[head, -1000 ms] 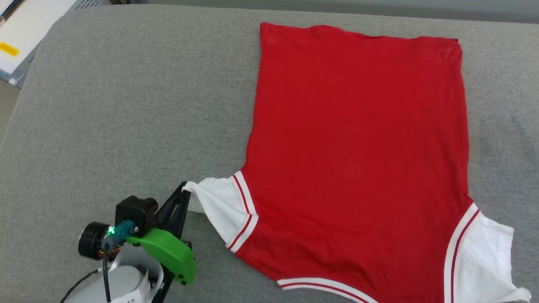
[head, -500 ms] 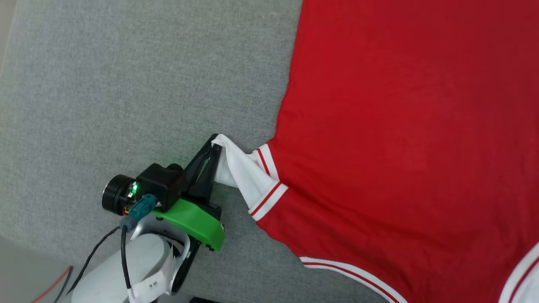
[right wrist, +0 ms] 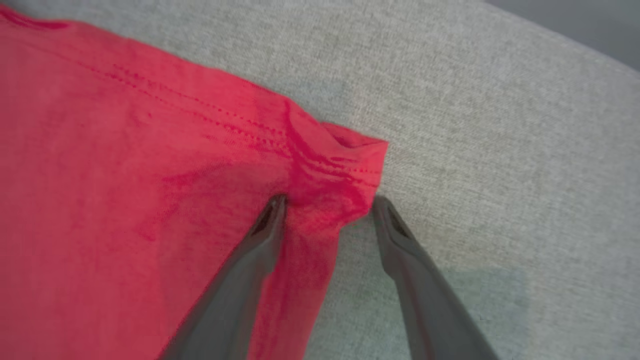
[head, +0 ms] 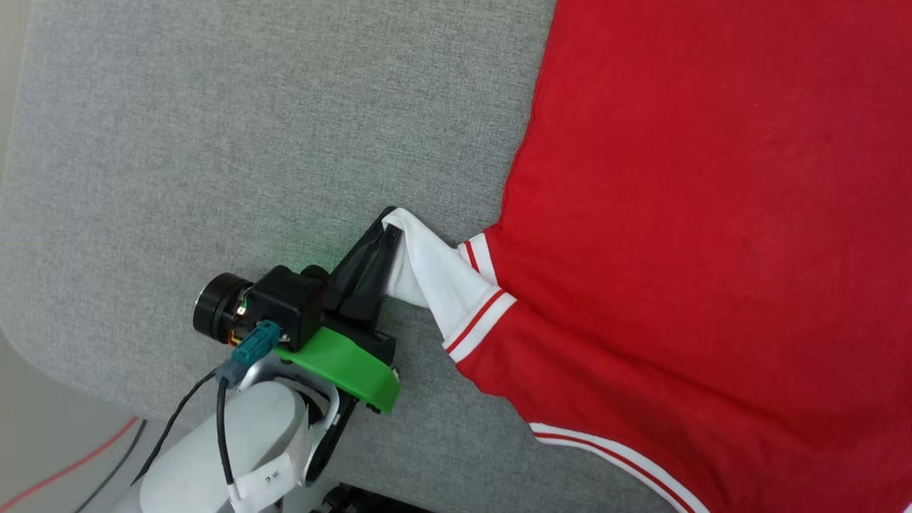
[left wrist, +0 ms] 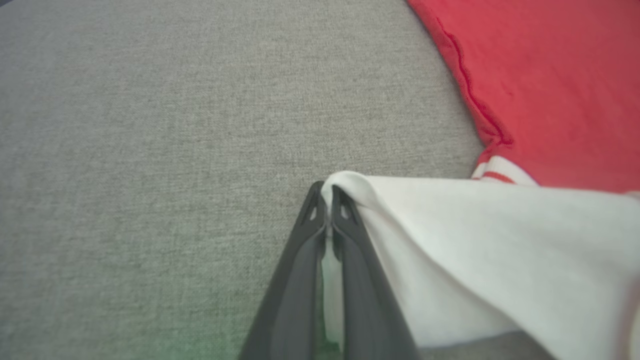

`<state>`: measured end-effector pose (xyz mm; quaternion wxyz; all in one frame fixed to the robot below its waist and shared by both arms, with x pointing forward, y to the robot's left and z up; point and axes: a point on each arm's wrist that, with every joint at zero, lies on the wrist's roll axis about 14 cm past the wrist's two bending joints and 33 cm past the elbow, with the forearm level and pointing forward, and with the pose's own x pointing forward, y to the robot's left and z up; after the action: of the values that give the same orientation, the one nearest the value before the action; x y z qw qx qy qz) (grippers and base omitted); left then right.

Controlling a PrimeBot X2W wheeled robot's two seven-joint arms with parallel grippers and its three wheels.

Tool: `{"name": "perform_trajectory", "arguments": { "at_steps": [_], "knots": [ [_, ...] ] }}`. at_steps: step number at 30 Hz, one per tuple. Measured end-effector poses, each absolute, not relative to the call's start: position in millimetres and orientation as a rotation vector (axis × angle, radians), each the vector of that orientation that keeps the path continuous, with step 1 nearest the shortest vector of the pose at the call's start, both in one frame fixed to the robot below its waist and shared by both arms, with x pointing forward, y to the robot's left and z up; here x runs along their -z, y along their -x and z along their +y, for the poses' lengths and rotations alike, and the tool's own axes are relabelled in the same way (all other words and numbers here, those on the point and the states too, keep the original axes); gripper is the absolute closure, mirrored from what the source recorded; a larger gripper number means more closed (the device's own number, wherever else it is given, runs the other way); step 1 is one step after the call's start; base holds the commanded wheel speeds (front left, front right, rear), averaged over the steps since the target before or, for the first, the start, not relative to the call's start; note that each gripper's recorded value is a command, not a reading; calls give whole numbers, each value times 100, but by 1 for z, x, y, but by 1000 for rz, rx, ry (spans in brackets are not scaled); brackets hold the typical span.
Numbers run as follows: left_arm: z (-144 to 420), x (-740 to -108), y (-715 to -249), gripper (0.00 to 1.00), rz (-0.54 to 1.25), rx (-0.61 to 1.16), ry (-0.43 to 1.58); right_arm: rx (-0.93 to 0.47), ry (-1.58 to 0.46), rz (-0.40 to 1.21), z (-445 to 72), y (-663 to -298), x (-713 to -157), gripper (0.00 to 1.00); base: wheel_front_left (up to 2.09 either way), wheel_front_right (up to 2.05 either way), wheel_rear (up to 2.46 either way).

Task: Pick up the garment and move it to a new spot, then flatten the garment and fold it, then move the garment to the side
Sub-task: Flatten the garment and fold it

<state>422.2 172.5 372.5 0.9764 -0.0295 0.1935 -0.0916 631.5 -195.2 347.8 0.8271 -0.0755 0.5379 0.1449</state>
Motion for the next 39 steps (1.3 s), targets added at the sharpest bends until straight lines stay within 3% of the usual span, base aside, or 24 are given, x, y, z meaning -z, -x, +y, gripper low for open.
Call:
{"name": "perform_trajectory", "arguments": {
  "at_steps": [9, 19, 30, 39],
  "knots": [
    [175, -381, -418, 100, 371, 174, 56, -325, 129, 1032, -186, -630, -375, 100, 0, 0, 0],
    [182, -405, -389, 100, 339, 147, 59, -377, 199, 924, -193, -584, -432, 100, 0, 0, 0],
    [176, -429, -373, 100, 287, 153, 86, -335, 262, 947, -255, -480, -451, 100, 0, 0, 0],
    [168, -443, -366, 100, 251, 174, 91, -278, 207, 1077, -294, -372, -428, 100, 0, 0, 0]
  ]
}}
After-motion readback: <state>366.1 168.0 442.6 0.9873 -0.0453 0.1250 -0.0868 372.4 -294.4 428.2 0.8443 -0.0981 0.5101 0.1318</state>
